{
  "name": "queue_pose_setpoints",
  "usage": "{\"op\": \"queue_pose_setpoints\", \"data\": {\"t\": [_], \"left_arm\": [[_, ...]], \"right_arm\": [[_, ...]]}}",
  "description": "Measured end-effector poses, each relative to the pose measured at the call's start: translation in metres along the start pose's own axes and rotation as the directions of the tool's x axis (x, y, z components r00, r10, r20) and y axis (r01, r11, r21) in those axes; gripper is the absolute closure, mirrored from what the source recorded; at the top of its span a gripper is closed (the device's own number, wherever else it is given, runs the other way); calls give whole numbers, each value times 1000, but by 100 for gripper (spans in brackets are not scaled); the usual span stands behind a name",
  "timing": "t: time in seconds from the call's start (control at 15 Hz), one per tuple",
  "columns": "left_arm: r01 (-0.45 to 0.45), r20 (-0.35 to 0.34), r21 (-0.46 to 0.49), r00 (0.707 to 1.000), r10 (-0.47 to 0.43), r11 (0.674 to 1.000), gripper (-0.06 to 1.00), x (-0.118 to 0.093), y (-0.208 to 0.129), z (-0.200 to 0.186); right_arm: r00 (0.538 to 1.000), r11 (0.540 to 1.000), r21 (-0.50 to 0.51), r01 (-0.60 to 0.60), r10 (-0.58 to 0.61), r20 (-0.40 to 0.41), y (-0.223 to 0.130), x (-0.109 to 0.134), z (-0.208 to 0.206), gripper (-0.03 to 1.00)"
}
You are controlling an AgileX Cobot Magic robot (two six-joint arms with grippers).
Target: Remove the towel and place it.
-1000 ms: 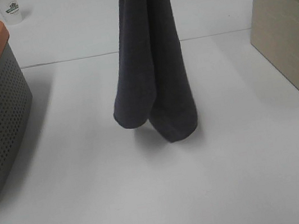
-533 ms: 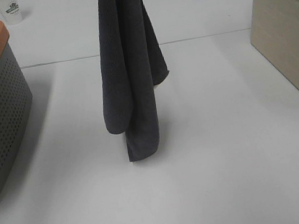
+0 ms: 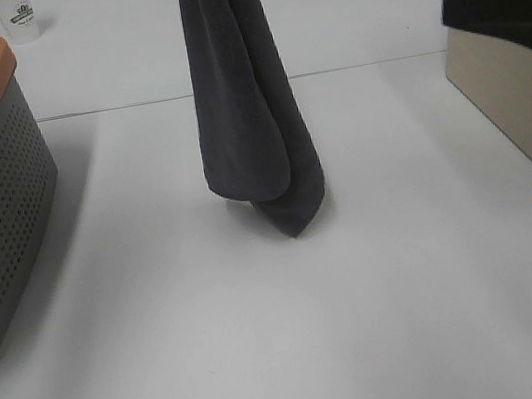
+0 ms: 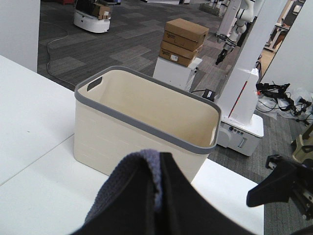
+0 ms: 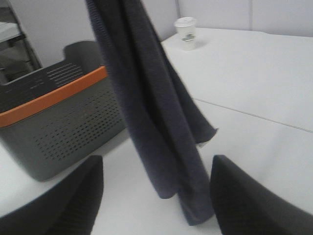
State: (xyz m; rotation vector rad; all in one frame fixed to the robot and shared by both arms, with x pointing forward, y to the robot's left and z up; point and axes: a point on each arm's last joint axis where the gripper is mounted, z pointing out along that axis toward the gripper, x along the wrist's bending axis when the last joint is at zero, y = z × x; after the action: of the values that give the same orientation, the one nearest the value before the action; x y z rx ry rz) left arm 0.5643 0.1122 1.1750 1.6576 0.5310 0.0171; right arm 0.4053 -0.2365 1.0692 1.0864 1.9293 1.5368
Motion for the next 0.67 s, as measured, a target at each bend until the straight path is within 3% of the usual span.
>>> {"op": "queue_pose_setpoints", "data": {"t": [0.13, 0.27, 0.47, 0.67], "left_arm": [[-11, -2, -1, 1000, 11, 1000, 94, 0, 0, 0], [-13, -2, -1, 1000, 13, 1000, 94, 0, 0, 0], [-14, 3, 1, 1000, 14, 1000, 94, 0, 0, 0], [-14, 13, 5, 1000, 14, 1000, 94, -1, 0, 0]], "right_arm": [[988, 999, 7, 53, -52, -146, -8, -2, 23, 36], [977, 999, 26, 34, -28, -213, -18, -9, 44, 37], [961, 986, 117, 116, -82, -263, -39, 1, 71, 37], [962, 925, 295, 240, -186, -199, -65, 11, 98, 37]]}}
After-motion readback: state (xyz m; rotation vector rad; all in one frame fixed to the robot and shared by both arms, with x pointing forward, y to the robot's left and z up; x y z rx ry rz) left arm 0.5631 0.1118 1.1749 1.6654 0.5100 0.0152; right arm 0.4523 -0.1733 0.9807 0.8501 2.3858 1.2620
